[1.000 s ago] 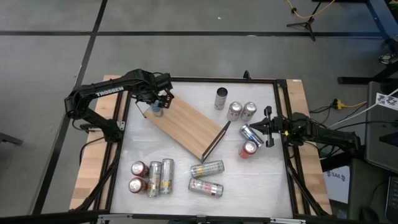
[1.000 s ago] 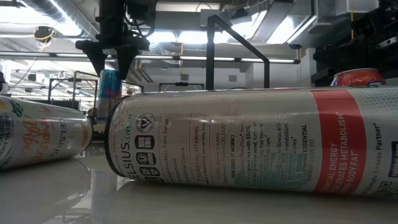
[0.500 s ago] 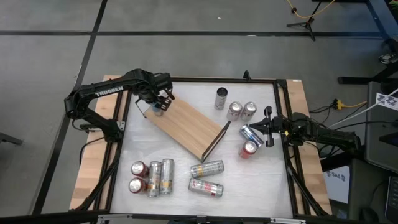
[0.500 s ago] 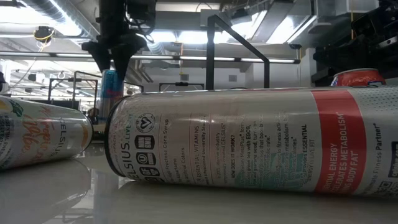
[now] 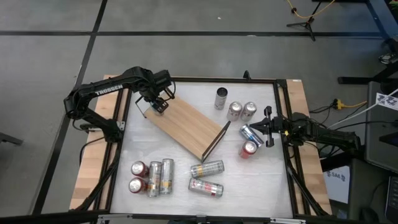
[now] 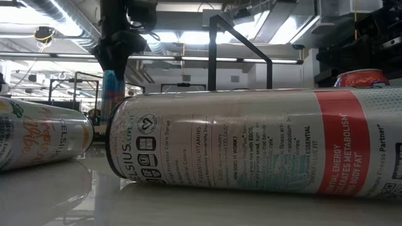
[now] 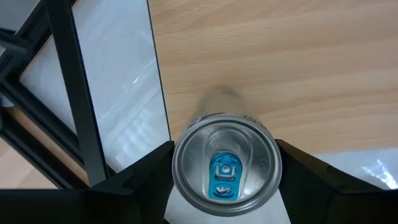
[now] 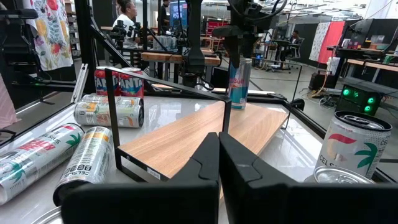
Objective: Place canned beverage on shelf
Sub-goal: Put the left blue soda can on the shelf
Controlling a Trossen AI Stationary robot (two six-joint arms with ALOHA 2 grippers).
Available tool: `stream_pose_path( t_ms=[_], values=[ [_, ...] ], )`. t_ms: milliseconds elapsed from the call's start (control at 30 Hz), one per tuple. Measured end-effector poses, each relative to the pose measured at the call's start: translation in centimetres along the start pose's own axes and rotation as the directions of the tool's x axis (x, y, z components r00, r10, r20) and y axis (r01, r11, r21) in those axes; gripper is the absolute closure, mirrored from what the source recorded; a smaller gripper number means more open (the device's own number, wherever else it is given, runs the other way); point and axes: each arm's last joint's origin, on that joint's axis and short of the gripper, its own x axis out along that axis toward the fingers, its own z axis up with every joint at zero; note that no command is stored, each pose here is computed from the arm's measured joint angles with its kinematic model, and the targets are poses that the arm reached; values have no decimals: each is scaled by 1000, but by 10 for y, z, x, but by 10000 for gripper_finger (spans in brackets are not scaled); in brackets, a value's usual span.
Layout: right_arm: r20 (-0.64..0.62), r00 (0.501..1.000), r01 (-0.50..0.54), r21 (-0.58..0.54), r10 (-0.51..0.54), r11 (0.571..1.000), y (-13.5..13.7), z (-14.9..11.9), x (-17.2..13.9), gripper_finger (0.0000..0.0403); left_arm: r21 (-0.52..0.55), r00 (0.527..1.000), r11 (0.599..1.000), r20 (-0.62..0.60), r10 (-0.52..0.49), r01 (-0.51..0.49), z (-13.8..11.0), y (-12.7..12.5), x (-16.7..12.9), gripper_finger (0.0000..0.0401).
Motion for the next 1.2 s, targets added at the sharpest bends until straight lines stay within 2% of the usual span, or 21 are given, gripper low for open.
stream_pose_path(
  t_ms=[400,1000,1200],
  values=[
    [0,1000,0,0,0,1000,0,0,0,402,149,999,988,-21,-31,34,2,10,1,166],
    [0,1000,0,0,0,1000,0,0,0,402,152,1000,988,-14,-19,21,3,11,1,164],
    [0,1000,0,0,0,1000,0,0,0,402,151,1000,988,-18,-11,13,3,11,3,134]
  ],
)
